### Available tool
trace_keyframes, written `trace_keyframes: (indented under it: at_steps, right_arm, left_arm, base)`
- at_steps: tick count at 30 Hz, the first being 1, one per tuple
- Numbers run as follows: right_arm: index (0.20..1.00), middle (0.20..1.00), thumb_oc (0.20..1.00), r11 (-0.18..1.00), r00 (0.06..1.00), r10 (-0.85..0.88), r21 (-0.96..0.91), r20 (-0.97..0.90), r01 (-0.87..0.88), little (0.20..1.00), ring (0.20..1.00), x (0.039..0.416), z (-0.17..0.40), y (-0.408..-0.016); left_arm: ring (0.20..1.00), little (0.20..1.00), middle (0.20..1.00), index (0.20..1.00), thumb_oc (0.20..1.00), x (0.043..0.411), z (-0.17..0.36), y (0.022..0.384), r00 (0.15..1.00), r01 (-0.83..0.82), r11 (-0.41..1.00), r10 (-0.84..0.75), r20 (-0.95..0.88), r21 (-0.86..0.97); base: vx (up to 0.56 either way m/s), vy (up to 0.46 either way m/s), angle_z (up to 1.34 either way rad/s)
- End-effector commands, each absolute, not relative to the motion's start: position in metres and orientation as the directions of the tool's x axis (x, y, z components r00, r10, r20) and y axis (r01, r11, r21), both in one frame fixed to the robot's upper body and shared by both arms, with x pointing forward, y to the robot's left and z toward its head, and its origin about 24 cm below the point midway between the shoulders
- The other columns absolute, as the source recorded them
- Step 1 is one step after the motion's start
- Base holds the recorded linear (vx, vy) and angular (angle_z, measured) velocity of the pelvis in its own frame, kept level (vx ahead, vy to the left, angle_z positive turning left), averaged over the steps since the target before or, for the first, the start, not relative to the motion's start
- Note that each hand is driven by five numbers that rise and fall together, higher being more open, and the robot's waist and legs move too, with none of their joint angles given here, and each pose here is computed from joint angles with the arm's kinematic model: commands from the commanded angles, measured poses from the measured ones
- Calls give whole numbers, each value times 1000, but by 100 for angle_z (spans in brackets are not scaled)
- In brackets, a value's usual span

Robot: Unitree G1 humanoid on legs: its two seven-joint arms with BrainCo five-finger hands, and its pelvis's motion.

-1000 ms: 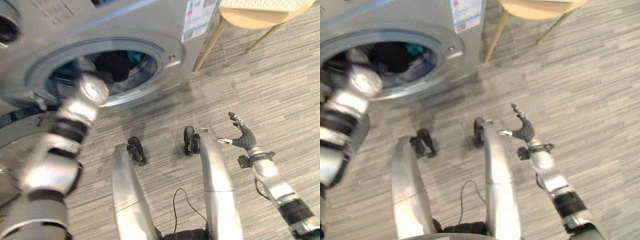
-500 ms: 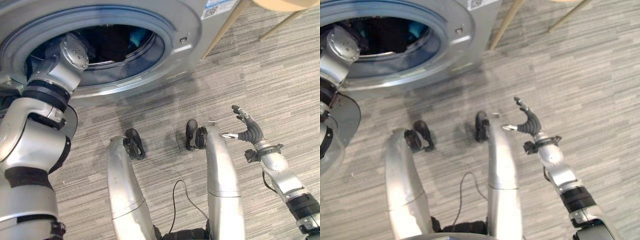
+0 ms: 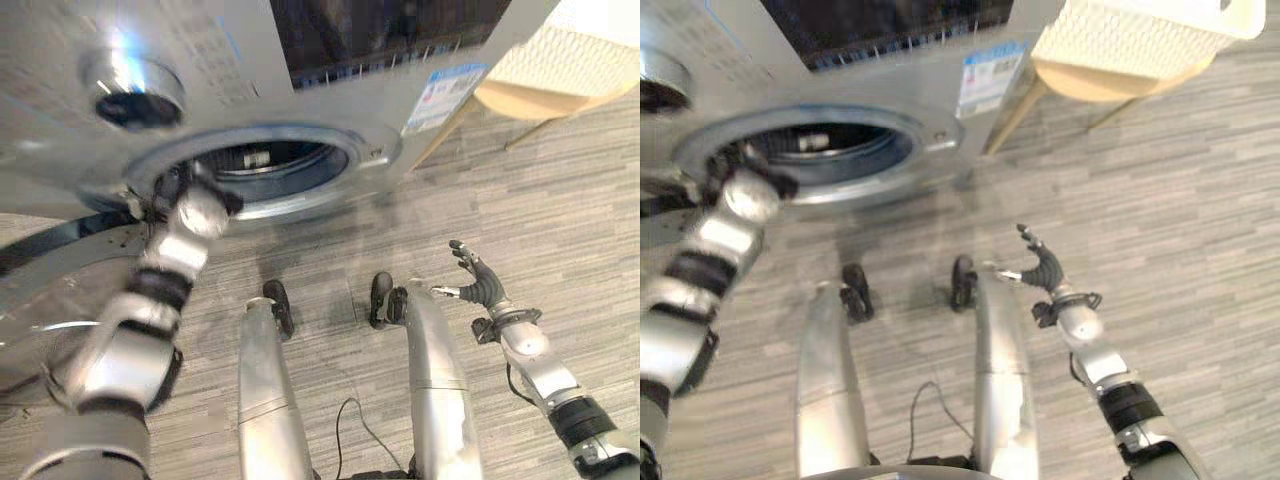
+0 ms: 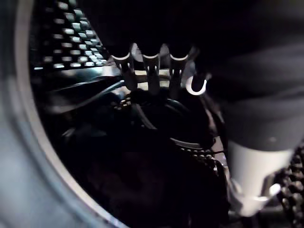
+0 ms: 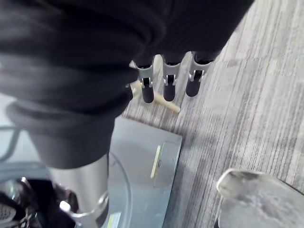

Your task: Grab the laundry basket,head to the washer,open it,put in the laundry and shut it.

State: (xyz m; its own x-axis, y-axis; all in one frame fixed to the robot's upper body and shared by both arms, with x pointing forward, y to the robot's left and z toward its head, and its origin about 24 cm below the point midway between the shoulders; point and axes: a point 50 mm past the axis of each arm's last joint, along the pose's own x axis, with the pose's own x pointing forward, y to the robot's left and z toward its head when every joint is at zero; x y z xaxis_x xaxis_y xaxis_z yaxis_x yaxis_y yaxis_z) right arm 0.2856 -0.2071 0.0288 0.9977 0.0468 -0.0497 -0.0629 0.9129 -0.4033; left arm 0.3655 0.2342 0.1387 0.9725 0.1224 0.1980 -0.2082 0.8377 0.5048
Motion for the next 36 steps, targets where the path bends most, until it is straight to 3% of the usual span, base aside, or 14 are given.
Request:
trace_keyframes:
  at_steps: [1, 9, 12, 15, 17, 21, 27, 36]
  right_arm:
    - [1000, 1000, 1000, 902, 996, 11, -428, -91, -49, 1000, 1000, 275, 16, -212]
    - [1000, 1000, 1000, 910, 943, -121, -415, -308, -18, 1000, 1000, 248, -34, -234]
    - [1000, 1000, 1000, 914, 910, -155, -404, -385, -16, 1000, 1000, 234, -52, -240]
    - [1000, 1000, 1000, 922, 852, -188, -386, -489, -18, 1000, 1000, 209, -75, -245]
    - [1000, 1000, 1000, 920, 831, -199, -392, -519, -25, 1000, 1000, 202, -82, -248]
    - [1000, 1000, 1000, 915, 797, -208, -400, -567, -46, 1000, 1000, 189, -92, -248]
    - [1000, 1000, 1000, 923, 776, -182, -376, -604, -76, 1000, 1000, 186, -100, -236]
    - [1000, 1000, 1000, 915, 801, -166, -393, -576, -93, 1000, 1000, 191, -95, -235]
  left_arm:
    - [1000, 1000, 1000, 1000, 1000, 358, 124, 220, 977, -156, 891, 76, 200, 425]
    - [1000, 1000, 1000, 1000, 1000, 277, -6, 216, 976, -50, 979, 90, -199, 197]
    - [1000, 1000, 1000, 1000, 1000, 243, -44, 224, 928, -66, 983, 124, -352, 172]
    - [1000, 1000, 1000, 1000, 1000, 196, -79, 241, 842, -42, 968, 167, -512, 247]
    - [1000, 1000, 1000, 1000, 1000, 183, -88, 248, 811, -35, 957, 196, -551, 288]
    - [1000, 1000, 1000, 1000, 1000, 170, -96, 251, 780, -18, 949, 211, -589, 315]
    - [1000, 1000, 1000, 1000, 1000, 199, -74, 255, 845, 18, 917, 200, -496, 399]
    - [1000, 1000, 1000, 1000, 1000, 191, -75, 247, 852, 55, 920, 159, -499, 387]
  base:
    - [16, 6, 17]
    - [76, 24, 24]
    - [106, 52, 17]
    - [286, 154, 20]
    - [212, 161, 0]
    - [145, 217, -3]
    - [-194, 175, -12]
    - [-244, -68, 17]
